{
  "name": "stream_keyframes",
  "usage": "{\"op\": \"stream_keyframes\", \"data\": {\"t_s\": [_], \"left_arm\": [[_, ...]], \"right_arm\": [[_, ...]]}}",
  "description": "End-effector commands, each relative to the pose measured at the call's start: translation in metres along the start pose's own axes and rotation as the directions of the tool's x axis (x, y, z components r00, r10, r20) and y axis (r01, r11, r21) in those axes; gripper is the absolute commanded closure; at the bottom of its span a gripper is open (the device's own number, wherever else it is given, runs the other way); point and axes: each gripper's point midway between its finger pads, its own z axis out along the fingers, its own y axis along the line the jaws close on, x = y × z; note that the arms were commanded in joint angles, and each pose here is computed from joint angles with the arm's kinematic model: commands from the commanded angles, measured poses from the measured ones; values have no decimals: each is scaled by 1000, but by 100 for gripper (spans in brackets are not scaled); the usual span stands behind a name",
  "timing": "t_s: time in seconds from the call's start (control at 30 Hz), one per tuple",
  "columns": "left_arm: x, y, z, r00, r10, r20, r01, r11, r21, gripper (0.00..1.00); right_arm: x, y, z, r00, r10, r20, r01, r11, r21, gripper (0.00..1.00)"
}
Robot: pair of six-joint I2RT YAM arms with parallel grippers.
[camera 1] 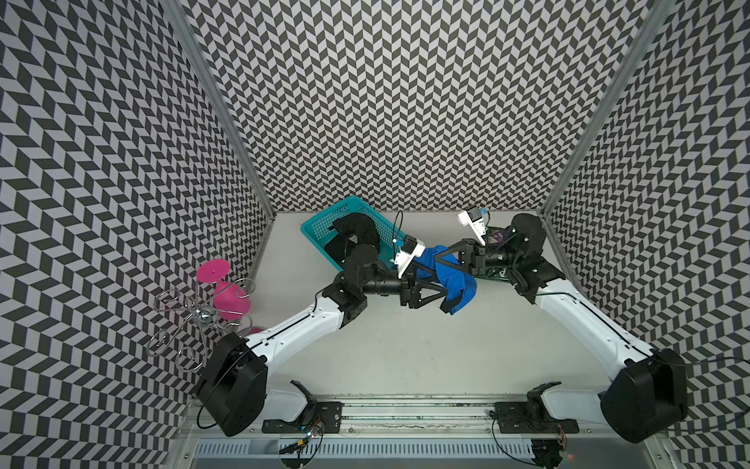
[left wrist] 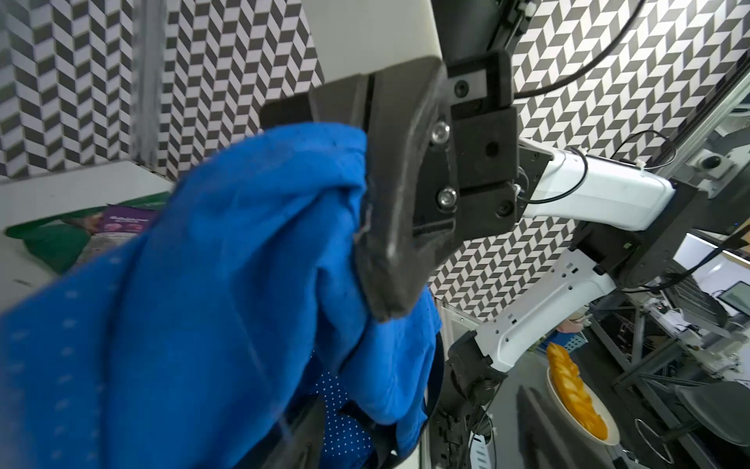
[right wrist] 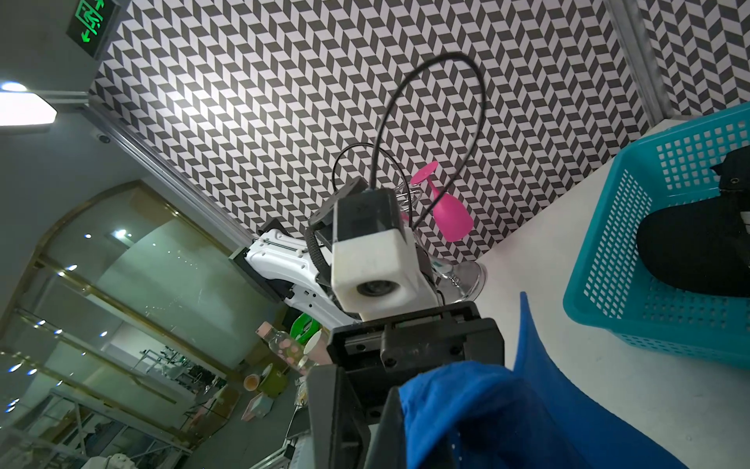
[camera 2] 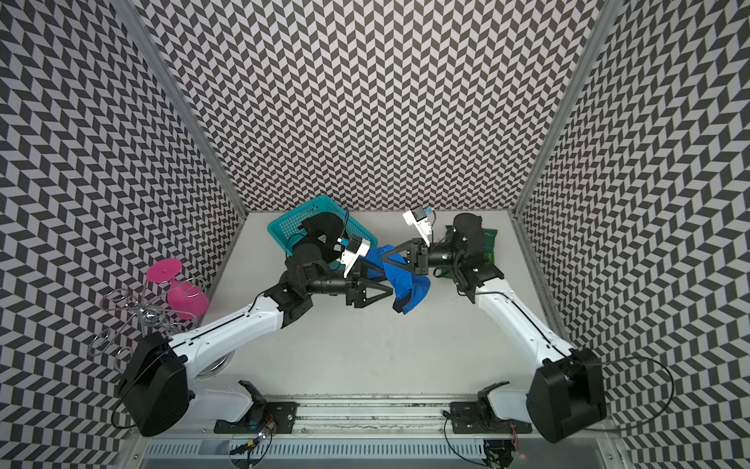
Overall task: Turn the baseball cap inside out
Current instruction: Turn over the baseball cap.
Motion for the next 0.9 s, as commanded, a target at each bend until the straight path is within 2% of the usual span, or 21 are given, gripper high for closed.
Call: {"op": "stream_keyframes", "data": {"t_s": [0.0, 0.1, 0.17, 0.2, 0.23, 0.27, 0.3, 0.37, 0.47, 0.53, 0.57, 0.7, 0.87], "left_arm": [[-26, -19, 7, 995, 77, 63, -81, 995, 63, 39], [-31, -16, 10, 993, 76, 94, -81, 995, 53, 46], [-34, -15, 11, 991, 65, 118, -70, 996, 47, 55], [-35, -14, 11, 990, 57, 130, -63, 997, 45, 64], [-37, -15, 11, 989, 45, 141, -53, 997, 50, 79], [-39, -15, 10, 988, 33, 151, -40, 998, 45, 95], [-41, -12, 9, 987, 18, 162, -22, 999, 27, 100], [-46, -6, 3, 981, 4, 196, 2, 1000, -29, 100], [-53, 16, -11, 965, -41, 258, 84, 984, -156, 100], [-60, 27, -21, 949, -83, 304, 153, 964, -216, 100], [-65, 30, -25, 938, -101, 330, 183, 956, -229, 100], [-84, 37, -41, 881, -168, 441, 309, 912, -270, 100], [-103, 38, -58, 800, -227, 555, 416, 876, -242, 100]], "right_arm": [[-14, 27, -2, 994, -106, 9, 107, 993, -48, 99], [-14, 28, -3, 994, -109, 8, 109, 993, -50, 99], [-15, 27, -2, 994, -108, 9, 108, 993, -48, 99], [-15, 26, -3, 994, -107, 12, 108, 993, -43, 99], [-18, 23, -3, 994, -111, 22, 111, 993, -26, 97], [-20, 20, -4, 993, -115, 34, 115, 993, -1, 91], [-24, 17, -5, 991, -128, 47, 126, 992, 26, 82], [-35, 9, -12, 982, -166, 85, 157, 982, 108, 63], [-58, 0, -30, 953, -263, 153, 216, 939, 268, 25], [-72, -1, -45, 911, -361, 202, 261, 880, 396, 7], [-77, 0, -51, 885, -412, 217, 283, 846, 452, 2], [-85, 11, -79, 757, -603, 250, 345, 695, 631, 0], [-67, 17, -89, 597, -779, 190, 408, 499, 764, 1]]}}
